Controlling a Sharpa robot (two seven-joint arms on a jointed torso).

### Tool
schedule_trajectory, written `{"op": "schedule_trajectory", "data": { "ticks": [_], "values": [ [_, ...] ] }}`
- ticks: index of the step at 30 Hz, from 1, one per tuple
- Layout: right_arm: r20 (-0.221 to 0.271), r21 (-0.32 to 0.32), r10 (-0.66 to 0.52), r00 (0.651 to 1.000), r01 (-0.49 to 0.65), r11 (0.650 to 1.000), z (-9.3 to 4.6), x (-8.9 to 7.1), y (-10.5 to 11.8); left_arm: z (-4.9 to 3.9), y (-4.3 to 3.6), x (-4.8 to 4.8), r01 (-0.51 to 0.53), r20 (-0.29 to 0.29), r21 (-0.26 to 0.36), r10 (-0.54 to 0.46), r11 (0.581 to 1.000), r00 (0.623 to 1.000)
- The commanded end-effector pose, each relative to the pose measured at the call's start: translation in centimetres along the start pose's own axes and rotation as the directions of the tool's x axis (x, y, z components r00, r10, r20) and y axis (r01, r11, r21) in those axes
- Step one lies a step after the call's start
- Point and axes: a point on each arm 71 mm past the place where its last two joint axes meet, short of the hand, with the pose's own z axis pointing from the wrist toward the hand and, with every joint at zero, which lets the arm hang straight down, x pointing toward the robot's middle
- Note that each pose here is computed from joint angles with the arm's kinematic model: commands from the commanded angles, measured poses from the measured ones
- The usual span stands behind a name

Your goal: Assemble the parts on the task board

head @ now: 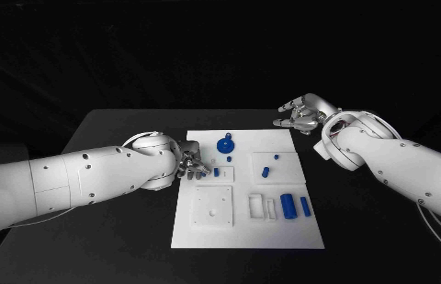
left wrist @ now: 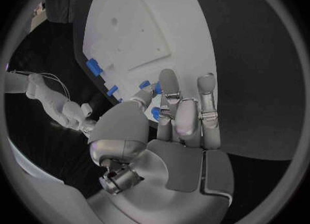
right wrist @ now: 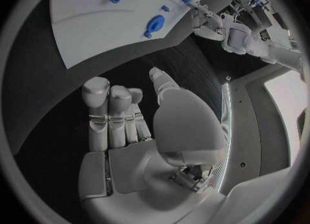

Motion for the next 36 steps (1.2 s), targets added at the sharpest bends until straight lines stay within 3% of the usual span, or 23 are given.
{"op": "schedule_trajectory", "data": {
  "ticks": [1, 24, 36],
  "values": [
    [-0.012, -0.009, -0.003, 1.0, 0.003, 1.0, -0.01, 0.11, 0.06, 0.04, 0.01, 0.28, 0.014, -0.029, 0.009, -0.014, 1.0, 0.999],
    [-0.013, -0.006, -0.003, 1.0, 0.003, 1.0, 0.02, 0.19, -0.02, 0.63, 0.92, 0.16, 0.111, -0.107, -0.017, -0.112, 0.994, 0.988],
    [-0.016, -0.007, -0.001, 1.0, 0.001, 1.0, 0.11, 0.34, 0.08, 0.74, 0.66, -0.14, 0.11, -0.127, -0.007, -0.11, 0.994, 0.986]
  ]
}}
